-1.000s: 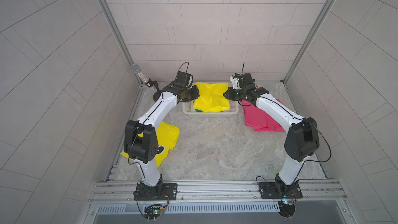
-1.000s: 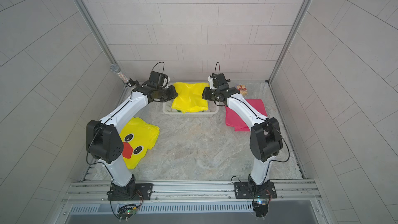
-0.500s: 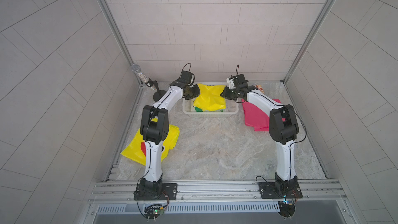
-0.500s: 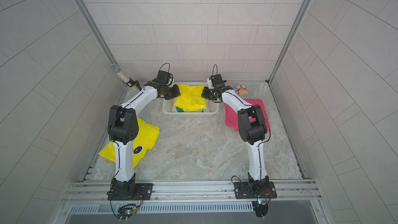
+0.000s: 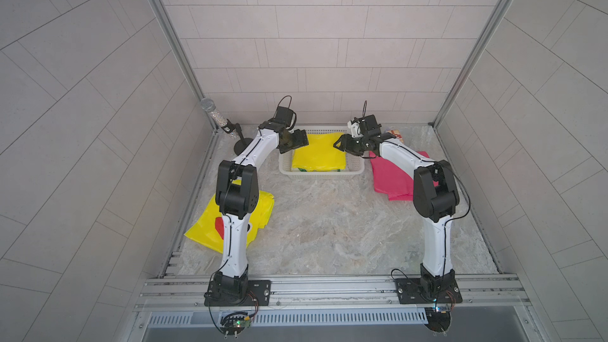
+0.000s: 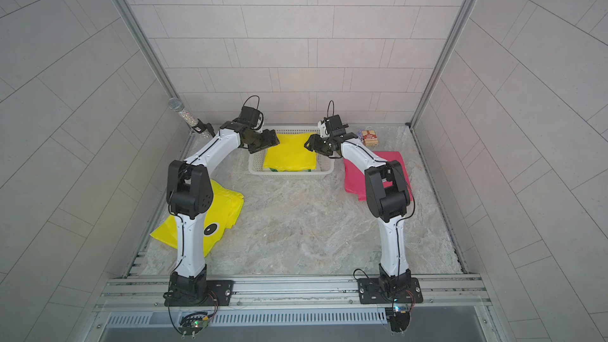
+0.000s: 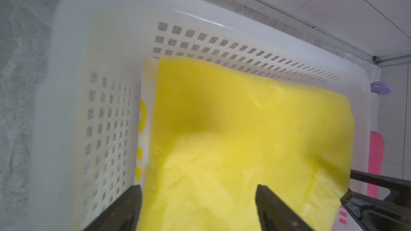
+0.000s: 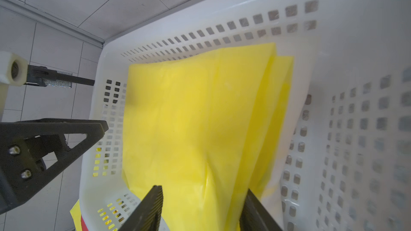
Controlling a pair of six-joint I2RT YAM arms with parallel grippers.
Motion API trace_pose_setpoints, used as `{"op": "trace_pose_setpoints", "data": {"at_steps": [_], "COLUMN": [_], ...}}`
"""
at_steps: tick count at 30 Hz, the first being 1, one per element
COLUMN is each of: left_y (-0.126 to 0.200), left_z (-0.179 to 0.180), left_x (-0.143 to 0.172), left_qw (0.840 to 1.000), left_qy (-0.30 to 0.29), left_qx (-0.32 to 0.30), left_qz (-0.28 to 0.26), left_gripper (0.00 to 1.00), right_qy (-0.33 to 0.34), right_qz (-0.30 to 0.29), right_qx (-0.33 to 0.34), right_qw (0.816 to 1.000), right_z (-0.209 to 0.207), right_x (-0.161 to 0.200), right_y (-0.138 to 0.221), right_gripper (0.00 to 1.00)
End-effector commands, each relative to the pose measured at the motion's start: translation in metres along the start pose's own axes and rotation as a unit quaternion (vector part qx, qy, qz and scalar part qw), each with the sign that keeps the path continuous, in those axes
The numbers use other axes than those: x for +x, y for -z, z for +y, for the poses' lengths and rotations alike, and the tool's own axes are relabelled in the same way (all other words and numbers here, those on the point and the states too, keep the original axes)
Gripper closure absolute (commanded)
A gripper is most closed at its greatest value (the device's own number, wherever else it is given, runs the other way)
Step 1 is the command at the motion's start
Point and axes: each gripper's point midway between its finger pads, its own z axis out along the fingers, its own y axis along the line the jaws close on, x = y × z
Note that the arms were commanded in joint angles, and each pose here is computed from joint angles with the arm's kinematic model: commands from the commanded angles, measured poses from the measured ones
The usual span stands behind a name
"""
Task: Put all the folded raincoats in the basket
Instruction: Place the raincoat in the basket, then move the raincoat to the center of the board.
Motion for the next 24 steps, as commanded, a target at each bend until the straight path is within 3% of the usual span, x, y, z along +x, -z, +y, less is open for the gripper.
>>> {"op": "trace_pose_setpoints", "data": {"at_steps": [1,11,15,20,24], "left_y": [0.054,0.137,0.146,0.137,0.131], "left_z": [-0.017,-0.015,0.009,0.043,0.079], "left_x": [-0.02,-0.01,0.02,0.081,0.124], "left_qw": [0.999,0.989,0.989,0.993,0.992], "left_qy": [-0.021,-0.038,0.001,0.044,0.073], "left_qx": [0.001,0.007,0.017,-0.002,-0.05], "left_qz": [-0.044,-0.14,-0.148,-0.113,-0.093], "left_gripper": [0.0,0.0,0.0,0.0,0.0], "right_qy": [0.025,0.06,0.073,0.092,0.083], "right_qz": [-0.044,-0.084,-0.099,-0.113,-0.12], "right_qx": [-0.005,0.002,-0.006,-0.014,-0.024], "right_qw": [0.999,0.995,0.992,0.989,0.989], "right_z": [0.027,0.051,0.054,0.048,0.039], "right_x": [-0.023,-0.004,0.027,0.076,0.109], "right_y": [0.048,0.132,0.162,0.19,0.203], "right_gripper": [0.41,0.42,0.42,0.42,0.42]}}
